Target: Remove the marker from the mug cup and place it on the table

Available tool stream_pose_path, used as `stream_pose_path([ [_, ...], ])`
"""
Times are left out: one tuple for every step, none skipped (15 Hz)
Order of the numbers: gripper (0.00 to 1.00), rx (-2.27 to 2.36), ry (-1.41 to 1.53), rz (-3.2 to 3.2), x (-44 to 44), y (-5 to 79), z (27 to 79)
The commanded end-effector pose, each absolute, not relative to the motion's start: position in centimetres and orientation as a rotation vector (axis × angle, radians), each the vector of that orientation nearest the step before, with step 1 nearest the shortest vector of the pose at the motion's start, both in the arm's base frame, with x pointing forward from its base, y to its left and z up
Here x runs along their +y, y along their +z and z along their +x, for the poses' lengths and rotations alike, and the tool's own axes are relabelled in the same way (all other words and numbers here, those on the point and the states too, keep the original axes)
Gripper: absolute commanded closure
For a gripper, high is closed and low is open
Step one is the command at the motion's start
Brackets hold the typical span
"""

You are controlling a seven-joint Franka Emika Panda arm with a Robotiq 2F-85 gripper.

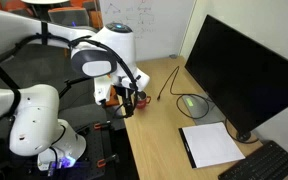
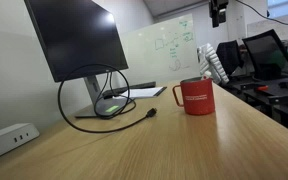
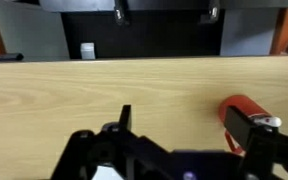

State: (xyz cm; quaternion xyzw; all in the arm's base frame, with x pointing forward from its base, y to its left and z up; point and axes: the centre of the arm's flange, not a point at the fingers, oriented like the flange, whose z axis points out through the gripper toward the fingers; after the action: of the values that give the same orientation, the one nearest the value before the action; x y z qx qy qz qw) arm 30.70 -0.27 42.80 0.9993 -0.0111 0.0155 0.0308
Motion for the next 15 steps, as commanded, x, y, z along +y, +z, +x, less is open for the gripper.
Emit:
stream_pose_path([
  [0.00,-0.034,0.048,3.080,-0.3,42.8,30.7],
  [0.00,-0.034,0.048,3.080,-0.3,42.8,30.7],
  [0.00,-0.034,0.048,3.080,-0.3,42.8,30.7],
  [0.00,-0.034,0.048,3.080,-0.3,42.8,30.7],
  [0.00,-0.034,0.048,3.080,-0.3,42.8,30.7],
  [0.00,-0.034,0.048,3.080,-0.3,42.8,30.7],
  [0.00,-0.034,0.048,3.080,-0.3,42.8,30.7],
  [0.00,-0.019,0.024,3.088,-0.2,42.8,31.3],
  [0.00,-0.034,0.009,3.093,0.1,42.8,32.0],
  [0.00,-0.029,-0.002,3.098,0.6,42.8,32.9],
  [0.00,-0.040,-0.012,3.102,1.2,42.7,33.9],
  [0.00,-0.050,-0.035,3.114,2.0,42.6,34.8],
  [0.00,-0.056,-0.047,3.126,2.7,42.5,35.5],
  [0.00,-0.063,-0.077,3.139,3.5,42.2,36.2],
  [0.00,-0.083,-0.098,3.151,4.2,41.9,36.8],
])
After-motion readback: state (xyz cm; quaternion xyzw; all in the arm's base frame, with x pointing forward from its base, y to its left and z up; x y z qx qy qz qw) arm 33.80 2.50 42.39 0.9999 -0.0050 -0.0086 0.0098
